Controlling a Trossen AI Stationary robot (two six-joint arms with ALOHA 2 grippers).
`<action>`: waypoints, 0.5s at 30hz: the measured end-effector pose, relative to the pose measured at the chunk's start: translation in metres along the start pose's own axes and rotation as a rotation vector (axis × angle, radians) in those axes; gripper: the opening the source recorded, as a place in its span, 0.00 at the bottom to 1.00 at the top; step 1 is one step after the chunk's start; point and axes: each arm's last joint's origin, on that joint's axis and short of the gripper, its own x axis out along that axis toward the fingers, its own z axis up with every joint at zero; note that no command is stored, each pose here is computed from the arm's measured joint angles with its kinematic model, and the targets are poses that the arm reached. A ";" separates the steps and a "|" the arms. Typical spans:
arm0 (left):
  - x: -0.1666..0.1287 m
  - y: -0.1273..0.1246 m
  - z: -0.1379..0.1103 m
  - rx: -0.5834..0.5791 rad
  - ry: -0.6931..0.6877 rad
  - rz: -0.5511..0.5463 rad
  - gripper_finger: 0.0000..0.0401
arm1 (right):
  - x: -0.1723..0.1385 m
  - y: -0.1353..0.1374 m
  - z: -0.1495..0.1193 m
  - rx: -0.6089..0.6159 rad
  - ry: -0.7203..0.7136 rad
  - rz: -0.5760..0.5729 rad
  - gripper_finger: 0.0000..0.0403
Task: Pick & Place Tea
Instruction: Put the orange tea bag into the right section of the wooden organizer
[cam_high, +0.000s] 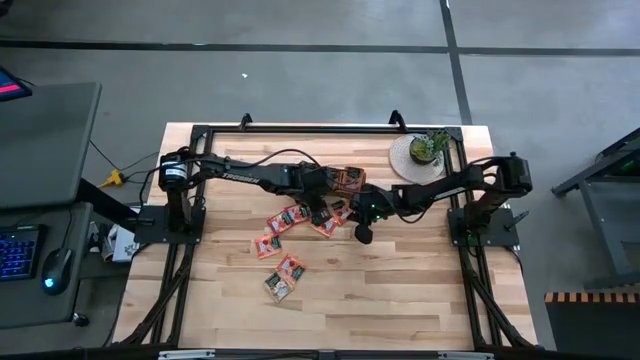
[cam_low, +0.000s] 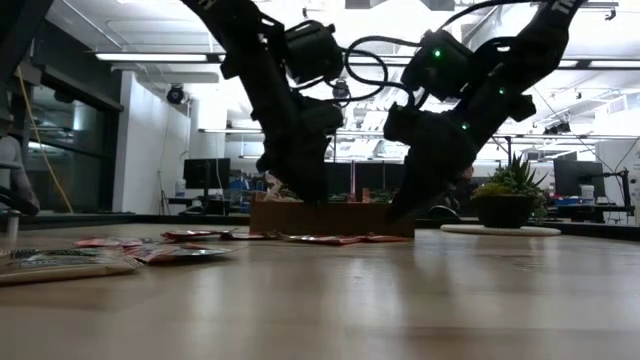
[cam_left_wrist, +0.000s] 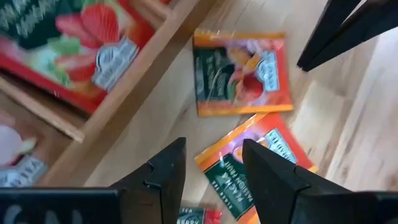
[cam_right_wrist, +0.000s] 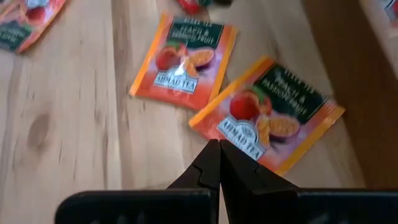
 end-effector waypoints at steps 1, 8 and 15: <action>0.001 0.000 -0.001 -0.004 0.003 0.002 0.39 | 0.000 0.000 0.000 0.000 -0.003 -0.004 0.00; 0.008 0.000 0.001 -0.015 -0.029 -0.001 0.39 | 0.007 -0.007 -0.002 0.022 0.006 -0.020 0.00; 0.016 0.000 0.001 -0.019 -0.040 0.008 0.39 | 0.012 -0.020 -0.004 0.046 0.017 -0.041 0.00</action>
